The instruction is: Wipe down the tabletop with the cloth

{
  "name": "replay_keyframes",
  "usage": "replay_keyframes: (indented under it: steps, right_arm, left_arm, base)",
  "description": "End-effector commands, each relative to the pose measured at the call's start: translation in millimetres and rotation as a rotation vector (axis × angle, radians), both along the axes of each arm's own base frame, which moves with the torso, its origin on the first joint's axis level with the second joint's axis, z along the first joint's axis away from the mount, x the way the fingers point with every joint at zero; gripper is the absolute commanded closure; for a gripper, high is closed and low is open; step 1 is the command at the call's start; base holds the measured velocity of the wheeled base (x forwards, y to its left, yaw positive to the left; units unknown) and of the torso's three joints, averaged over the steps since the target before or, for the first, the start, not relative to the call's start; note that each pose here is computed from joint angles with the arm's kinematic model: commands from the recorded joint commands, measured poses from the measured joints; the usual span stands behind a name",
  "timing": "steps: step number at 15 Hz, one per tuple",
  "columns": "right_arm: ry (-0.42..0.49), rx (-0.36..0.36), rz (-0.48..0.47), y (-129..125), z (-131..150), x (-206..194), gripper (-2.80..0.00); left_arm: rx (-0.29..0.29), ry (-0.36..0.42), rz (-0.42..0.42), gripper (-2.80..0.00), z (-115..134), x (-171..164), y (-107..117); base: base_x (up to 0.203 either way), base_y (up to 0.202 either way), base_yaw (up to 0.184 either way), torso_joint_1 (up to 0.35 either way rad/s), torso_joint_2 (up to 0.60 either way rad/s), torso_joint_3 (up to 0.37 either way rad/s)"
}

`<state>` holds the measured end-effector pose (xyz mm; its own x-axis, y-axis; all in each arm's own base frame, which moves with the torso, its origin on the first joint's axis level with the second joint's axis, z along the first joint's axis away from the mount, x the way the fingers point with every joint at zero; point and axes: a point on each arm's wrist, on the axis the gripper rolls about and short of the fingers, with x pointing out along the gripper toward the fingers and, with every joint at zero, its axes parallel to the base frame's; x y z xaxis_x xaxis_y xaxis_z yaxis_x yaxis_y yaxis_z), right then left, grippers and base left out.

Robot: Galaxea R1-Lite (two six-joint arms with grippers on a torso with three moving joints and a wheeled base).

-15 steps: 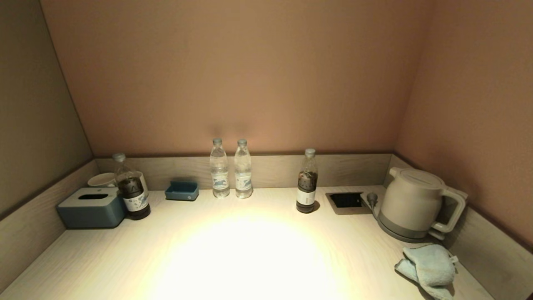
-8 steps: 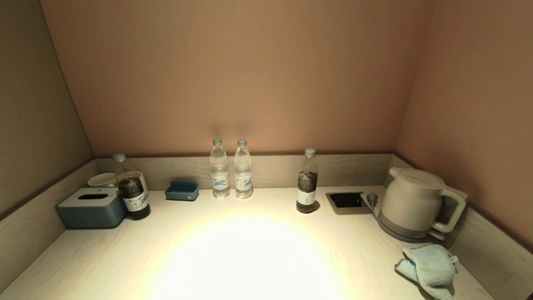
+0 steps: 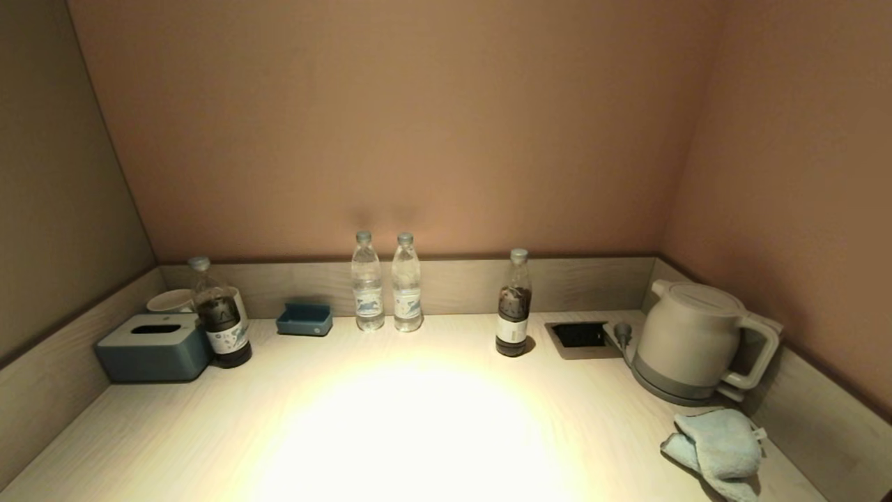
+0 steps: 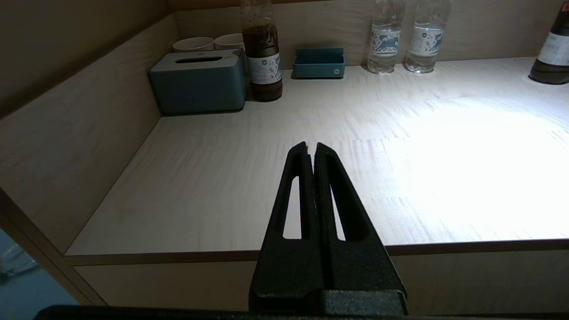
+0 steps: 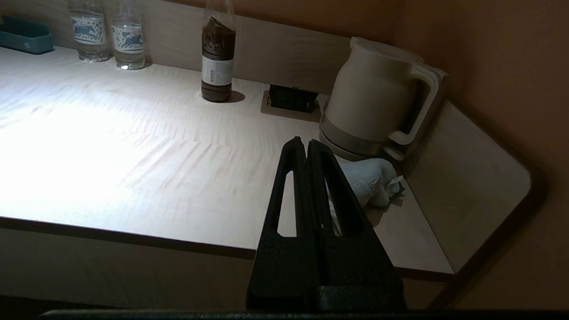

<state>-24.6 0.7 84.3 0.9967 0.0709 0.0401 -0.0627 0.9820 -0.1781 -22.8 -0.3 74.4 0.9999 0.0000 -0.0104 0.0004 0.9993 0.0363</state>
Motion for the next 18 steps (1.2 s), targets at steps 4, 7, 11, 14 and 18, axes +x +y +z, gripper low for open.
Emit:
replay_keyframes:
  steps: [4,7,11,14,18]
  right_arm:
    - [0.009,0.015,-0.015,-0.4,-2.6,0.6,0.0]
    - [0.039,0.076,-0.018,-0.4,-7.5,1.8,0.0]
    - [0.048,0.128,-0.022,-0.5,-8.6,1.9,0.0]
    - [0.048,0.129,-0.022,-0.5,-8.6,1.9,0.0]
    - [0.048,0.129,-0.022,-0.5,-8.6,1.9,0.0]
  left_arm:
    - [0.0,0.0,0.0,0.0,0.0,0.0,0.0]
    - [-0.001,0.0,0.0,0.0,0.0,0.0,0.0]
    - [0.0,0.0,0.0,0.0,0.0,0.0,0.0]
    - [0.0,0.0,0.0,0.0,0.0,0.0,0.0]
    - [-0.001,0.0,0.0,0.0,0.0,0.0,0.0]
  base:
    - [0.0,0.0,0.0,0.0,0.0,0.0]
    - [0.0,0.0,0.0,0.0,0.0,0.0]
    - [0.0,0.0,0.0,0.0,0.0,0.0]
    - [0.0,0.0,0.0,0.0,0.0,0.0]
    - [0.0,0.0,0.0,0.0,0.0,0.0]
